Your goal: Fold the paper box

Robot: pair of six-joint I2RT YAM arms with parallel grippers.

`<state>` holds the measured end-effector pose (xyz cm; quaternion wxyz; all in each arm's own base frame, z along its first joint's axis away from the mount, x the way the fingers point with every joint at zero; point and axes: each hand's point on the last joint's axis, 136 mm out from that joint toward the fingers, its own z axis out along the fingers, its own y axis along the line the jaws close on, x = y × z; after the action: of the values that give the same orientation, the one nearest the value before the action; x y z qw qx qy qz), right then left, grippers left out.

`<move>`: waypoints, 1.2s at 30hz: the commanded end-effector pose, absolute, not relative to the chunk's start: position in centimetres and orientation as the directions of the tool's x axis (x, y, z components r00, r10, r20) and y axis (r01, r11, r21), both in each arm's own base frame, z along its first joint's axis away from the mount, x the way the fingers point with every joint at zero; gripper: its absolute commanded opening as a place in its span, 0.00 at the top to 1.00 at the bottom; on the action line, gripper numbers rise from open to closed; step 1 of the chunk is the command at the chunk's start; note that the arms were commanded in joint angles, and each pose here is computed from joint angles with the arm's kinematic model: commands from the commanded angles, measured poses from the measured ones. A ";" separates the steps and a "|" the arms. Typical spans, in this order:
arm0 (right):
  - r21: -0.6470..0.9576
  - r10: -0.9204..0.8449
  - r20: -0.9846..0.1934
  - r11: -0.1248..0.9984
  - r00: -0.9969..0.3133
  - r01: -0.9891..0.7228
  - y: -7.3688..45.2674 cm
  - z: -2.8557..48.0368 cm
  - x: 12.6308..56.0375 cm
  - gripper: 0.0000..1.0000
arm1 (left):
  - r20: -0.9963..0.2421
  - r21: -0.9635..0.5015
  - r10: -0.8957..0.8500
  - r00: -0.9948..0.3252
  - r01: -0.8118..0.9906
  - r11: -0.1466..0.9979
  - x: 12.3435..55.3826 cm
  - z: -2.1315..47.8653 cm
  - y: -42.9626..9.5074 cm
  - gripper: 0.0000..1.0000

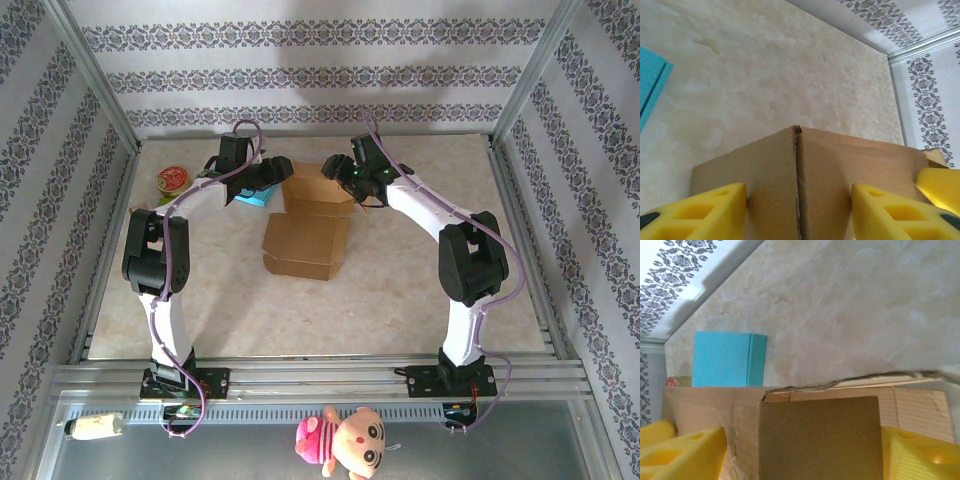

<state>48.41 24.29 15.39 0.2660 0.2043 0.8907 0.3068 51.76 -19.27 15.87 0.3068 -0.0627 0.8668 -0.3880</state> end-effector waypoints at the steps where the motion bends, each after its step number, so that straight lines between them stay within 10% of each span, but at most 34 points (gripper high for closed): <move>1: 0.656 0.511 -0.389 0.738 -0.767 0.159 24.0 16.6 47.9 0.19 | -0.481 -0.699 -0.304 -0.822 0.151 0.699 50.7 16.2 -20.3 0.45; 12: 0.577 0.447 -0.454 0.807 -0.770 0.128 21.1 18.0 45.9 0.02 | -0.485 -0.696 -0.304 -0.820 0.152 0.702 51.0 16.2 -20.4 0.45; 17: 0.618 0.462 -0.427 0.777 -0.778 0.122 22.5 18.2 46.6 0.19 | -0.486 -0.693 -0.301 -0.820 0.153 0.704 51.0 16.3 -20.4 0.45; 33: 0.678 0.495 -0.383 0.724 -0.780 0.127 25.0 16.6 49.2 0.31 | -0.493 -0.696 -0.292 -0.819 0.170 0.698 50.8 16.9 -20.8 0.45; 36: 0.691 0.502 -0.374 0.712 -0.780 0.127 25.2 16.4 49.5 0.48 | -0.494 -0.698 -0.289 -0.820 0.176 0.694 50.8 16.9 -21.0 0.45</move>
<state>48.53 24.20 15.32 0.2708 0.1784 0.8929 0.3123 51.47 -19.90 16.00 0.3029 -0.0531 0.8697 -0.3861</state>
